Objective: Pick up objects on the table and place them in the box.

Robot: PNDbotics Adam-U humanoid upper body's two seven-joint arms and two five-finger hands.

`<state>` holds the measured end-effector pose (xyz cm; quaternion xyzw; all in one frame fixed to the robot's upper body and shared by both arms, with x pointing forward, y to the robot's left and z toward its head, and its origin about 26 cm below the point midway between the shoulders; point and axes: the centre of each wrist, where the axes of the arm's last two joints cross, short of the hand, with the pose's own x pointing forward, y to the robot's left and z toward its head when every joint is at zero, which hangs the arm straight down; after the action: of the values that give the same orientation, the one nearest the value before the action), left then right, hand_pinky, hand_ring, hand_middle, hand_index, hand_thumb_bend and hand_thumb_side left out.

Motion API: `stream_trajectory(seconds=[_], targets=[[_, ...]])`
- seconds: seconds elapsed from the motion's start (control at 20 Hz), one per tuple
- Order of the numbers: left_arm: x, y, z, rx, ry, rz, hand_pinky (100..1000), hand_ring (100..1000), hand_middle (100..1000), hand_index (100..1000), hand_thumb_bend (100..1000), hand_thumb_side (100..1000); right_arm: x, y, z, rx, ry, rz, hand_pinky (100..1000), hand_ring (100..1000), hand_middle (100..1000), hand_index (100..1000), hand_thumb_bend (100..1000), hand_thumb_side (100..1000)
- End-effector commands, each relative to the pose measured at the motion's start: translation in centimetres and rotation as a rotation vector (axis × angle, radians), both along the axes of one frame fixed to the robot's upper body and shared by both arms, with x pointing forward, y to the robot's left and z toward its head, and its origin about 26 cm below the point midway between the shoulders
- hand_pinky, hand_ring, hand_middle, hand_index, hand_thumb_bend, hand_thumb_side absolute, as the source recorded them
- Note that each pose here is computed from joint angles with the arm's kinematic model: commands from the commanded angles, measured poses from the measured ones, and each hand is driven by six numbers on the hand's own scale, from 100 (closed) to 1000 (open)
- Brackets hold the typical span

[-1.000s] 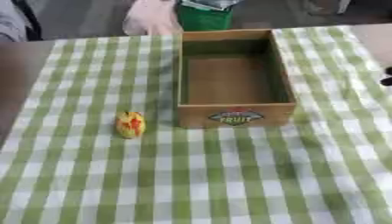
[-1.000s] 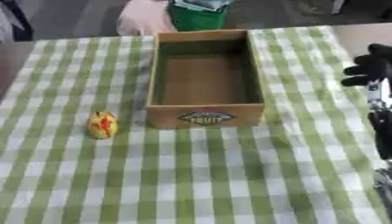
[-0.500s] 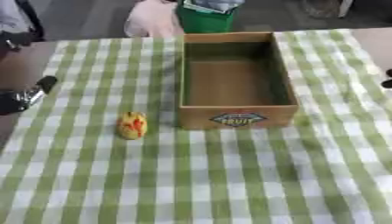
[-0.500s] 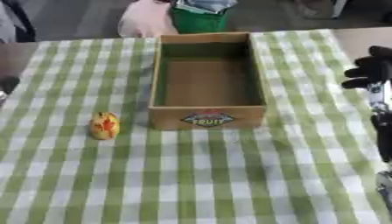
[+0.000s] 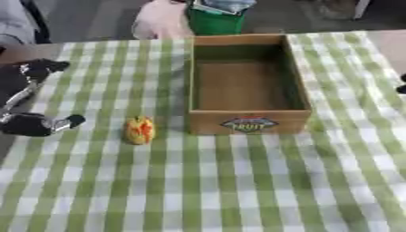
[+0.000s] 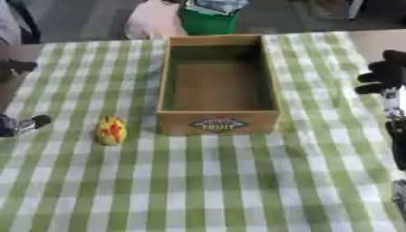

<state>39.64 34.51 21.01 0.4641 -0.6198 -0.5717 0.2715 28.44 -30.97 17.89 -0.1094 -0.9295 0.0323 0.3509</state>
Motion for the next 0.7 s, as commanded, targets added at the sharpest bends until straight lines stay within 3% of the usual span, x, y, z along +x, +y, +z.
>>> stream_trajectory(seconds=[0.05, 0.3, 0.7], targets=[[0.1, -0.3, 1.6, 0.019, 0.004, -0.007, 701, 831, 837, 995, 615, 705, -0.1, 0.0, 0.8, -0.021, -0.021, 0.014, 562, 625, 617, 768, 100, 538], [2.1, -3.8, -0.4, 0.048, 0.118, -0.074, 701, 834, 842, 998, 613, 699, -0.1, 0.1, 0.7, -0.023, -0.013, 0.021, 562, 625, 618, 768, 100, 538], [2.1, -6.1, 0.7, 0.062, 0.190, -0.109, 700, 832, 841, 996, 581, 713, -0.1, 0.1, 0.6, -0.023, -0.009, 0.017, 562, 626, 618, 769, 100, 539]])
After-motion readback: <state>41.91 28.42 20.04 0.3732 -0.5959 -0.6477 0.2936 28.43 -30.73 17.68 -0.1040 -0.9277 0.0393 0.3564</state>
